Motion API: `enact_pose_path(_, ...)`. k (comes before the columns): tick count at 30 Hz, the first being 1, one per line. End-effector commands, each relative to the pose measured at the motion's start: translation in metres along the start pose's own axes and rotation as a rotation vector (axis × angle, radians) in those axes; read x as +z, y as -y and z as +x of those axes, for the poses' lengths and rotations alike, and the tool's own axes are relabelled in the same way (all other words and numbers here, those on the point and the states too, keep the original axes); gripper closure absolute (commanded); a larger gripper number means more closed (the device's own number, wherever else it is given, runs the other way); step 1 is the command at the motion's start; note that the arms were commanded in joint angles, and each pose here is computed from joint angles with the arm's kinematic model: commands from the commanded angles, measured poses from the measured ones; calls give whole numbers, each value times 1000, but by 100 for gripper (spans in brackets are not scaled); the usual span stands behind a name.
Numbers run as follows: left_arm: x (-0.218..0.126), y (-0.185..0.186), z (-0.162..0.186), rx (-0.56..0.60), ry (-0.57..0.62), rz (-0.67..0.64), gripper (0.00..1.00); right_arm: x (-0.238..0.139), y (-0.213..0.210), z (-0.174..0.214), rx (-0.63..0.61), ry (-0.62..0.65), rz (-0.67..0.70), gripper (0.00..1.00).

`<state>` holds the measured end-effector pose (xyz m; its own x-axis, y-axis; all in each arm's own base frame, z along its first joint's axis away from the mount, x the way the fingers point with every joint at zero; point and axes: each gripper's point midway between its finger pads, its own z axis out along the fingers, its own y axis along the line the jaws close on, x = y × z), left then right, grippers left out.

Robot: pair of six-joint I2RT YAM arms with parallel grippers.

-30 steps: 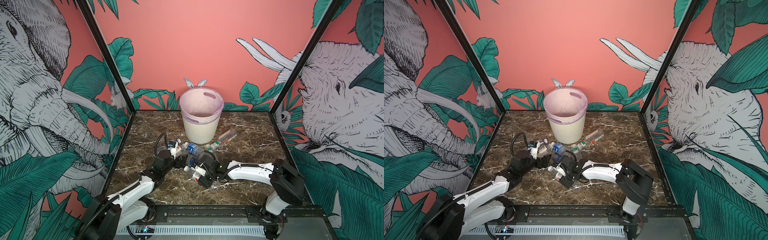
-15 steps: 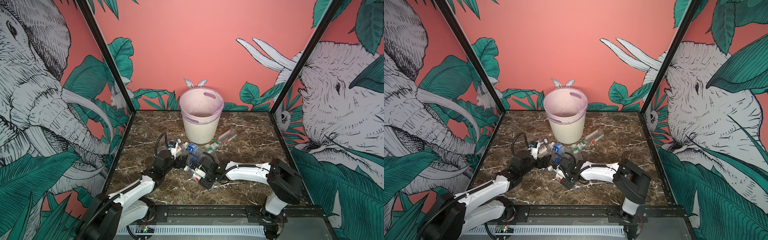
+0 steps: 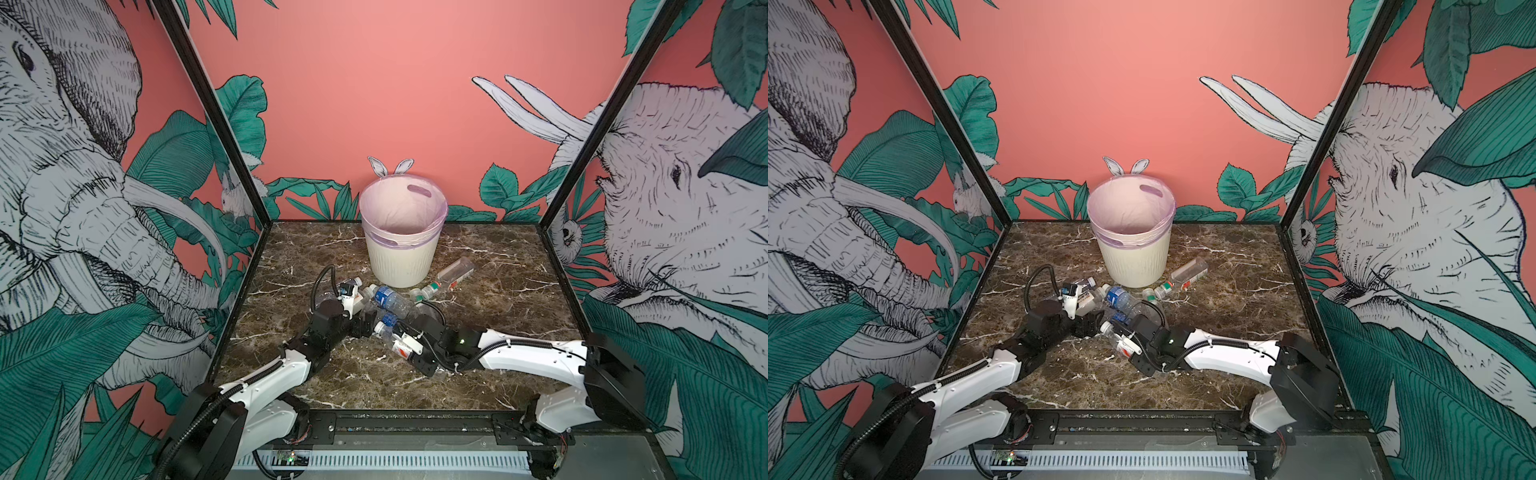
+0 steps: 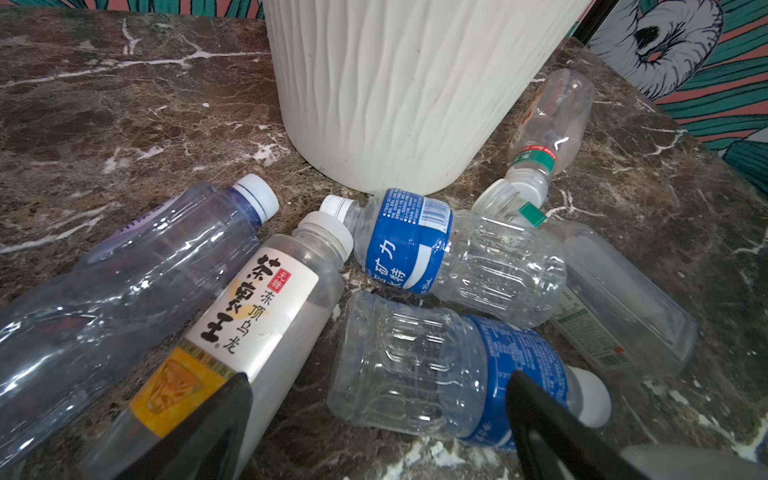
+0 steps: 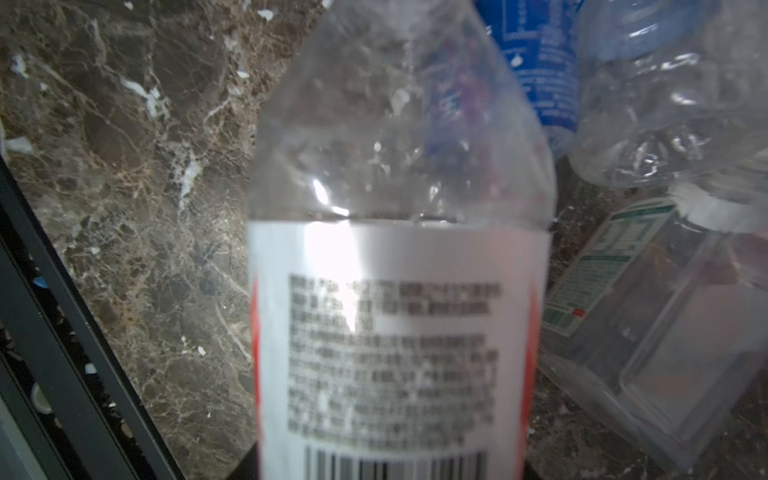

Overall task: Throw the plastic bottles in the bin
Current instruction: 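Lift the white-label bottle off the table with the right gripper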

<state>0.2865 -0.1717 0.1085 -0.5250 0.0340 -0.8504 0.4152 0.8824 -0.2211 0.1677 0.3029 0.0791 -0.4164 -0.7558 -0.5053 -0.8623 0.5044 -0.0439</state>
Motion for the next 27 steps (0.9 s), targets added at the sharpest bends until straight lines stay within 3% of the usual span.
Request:
enact_pose_path(1, -1, 3, -7, 4, 30, 18, 4, -10, 10, -4, 38, 70, 62, 54)
enact_pose_path(10, 1, 6, -6, 12, 29, 36, 4, -40, 33, -6, 139, 249, 167, 52)
enact_pose_path(19, 2, 9, -5, 16, 26, 57, 4, -92, 71, 0, 290, 515, 343, 49)
enact_pose_path(27, 4, 9, -4, 15, 21, 58, 4, -126, 93, 12, 351, 618, 453, 48)
